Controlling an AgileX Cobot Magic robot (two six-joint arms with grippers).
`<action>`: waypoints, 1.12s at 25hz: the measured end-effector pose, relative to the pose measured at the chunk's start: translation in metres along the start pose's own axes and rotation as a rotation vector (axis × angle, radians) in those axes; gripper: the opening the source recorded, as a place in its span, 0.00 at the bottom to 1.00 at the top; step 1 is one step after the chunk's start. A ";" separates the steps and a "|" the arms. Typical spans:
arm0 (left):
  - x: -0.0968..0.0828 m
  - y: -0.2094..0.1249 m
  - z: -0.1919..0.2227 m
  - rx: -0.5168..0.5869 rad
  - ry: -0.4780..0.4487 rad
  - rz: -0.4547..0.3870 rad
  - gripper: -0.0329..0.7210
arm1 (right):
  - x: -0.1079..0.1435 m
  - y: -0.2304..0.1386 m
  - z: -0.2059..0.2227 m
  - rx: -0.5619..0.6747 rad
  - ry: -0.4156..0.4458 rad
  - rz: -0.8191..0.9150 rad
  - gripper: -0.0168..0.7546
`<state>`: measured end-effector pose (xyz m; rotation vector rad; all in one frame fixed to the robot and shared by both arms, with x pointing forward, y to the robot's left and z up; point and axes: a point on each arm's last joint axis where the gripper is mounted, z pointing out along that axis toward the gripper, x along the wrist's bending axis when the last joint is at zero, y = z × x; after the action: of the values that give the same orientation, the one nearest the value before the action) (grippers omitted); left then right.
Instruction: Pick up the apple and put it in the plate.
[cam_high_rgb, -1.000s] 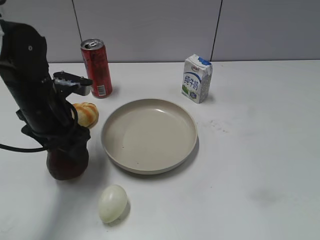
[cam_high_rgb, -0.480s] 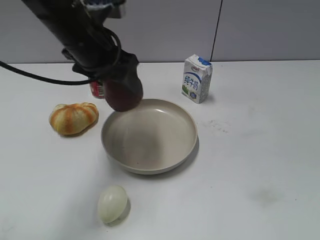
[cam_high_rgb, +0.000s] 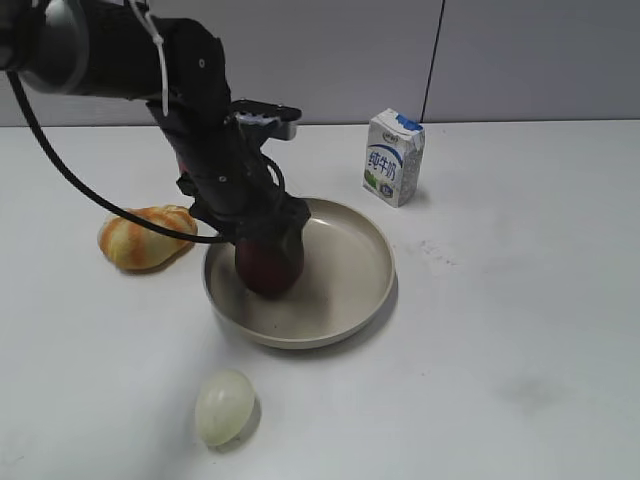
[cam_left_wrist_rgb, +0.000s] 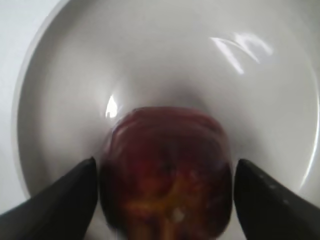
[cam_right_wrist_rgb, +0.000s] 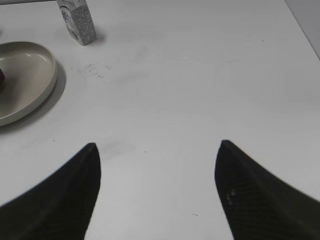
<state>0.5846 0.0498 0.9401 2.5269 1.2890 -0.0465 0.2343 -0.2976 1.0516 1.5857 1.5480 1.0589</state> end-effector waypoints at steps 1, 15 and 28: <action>0.000 0.000 0.000 0.000 0.002 0.002 0.92 | 0.000 0.000 0.000 0.000 0.000 0.000 0.76; 0.004 0.016 -0.162 -0.159 0.144 0.098 0.96 | 0.000 0.000 0.000 0.000 0.000 0.000 0.76; 0.073 -0.114 -0.272 -0.257 0.308 -0.245 0.93 | 0.000 0.000 0.000 0.000 0.000 0.000 0.76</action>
<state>0.5079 0.2469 1.1589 2.2072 1.5996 0.4426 0.2343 -0.2976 1.0516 1.5857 1.5480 1.0589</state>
